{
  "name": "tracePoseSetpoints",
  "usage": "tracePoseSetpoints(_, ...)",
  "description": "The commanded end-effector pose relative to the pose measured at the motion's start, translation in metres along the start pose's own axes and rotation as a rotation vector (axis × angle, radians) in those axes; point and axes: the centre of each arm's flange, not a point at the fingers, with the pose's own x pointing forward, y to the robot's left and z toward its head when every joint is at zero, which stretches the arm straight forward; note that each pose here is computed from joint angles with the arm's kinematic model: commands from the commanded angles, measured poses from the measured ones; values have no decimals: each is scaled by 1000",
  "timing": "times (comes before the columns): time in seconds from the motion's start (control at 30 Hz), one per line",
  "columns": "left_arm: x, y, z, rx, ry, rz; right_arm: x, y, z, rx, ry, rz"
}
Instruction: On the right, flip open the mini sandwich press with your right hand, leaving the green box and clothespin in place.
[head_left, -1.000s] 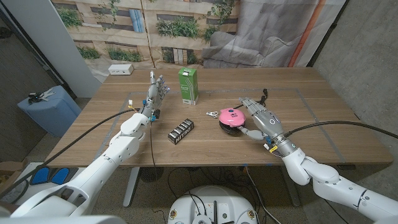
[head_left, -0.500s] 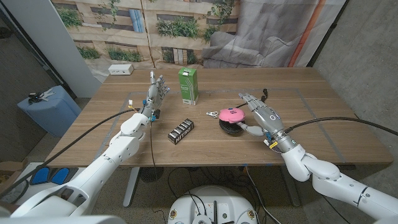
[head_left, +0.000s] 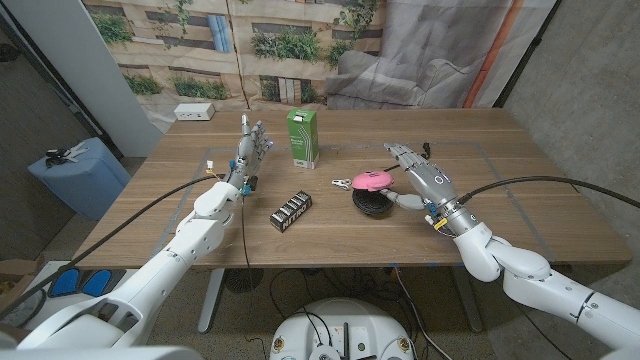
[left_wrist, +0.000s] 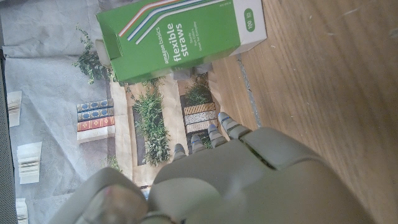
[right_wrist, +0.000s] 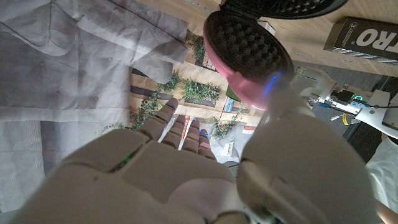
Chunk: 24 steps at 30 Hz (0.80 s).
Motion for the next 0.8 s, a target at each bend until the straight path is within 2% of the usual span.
tracePoseSetpoints(0.03,0,0,0,0,0,0,10,-11,-4,35,-2,8)
tracePoseSetpoints(0.37,0,0,0,0,0,0,18,-17,-7,45,-21,11)
tracePoseSetpoints(0.43,0,0,0,0,0,0,19,-18,-7,52,-7,11)
tracePoseSetpoints(0.8,0,0,0,0,0,0,30,-16,-10,72,-5,24)
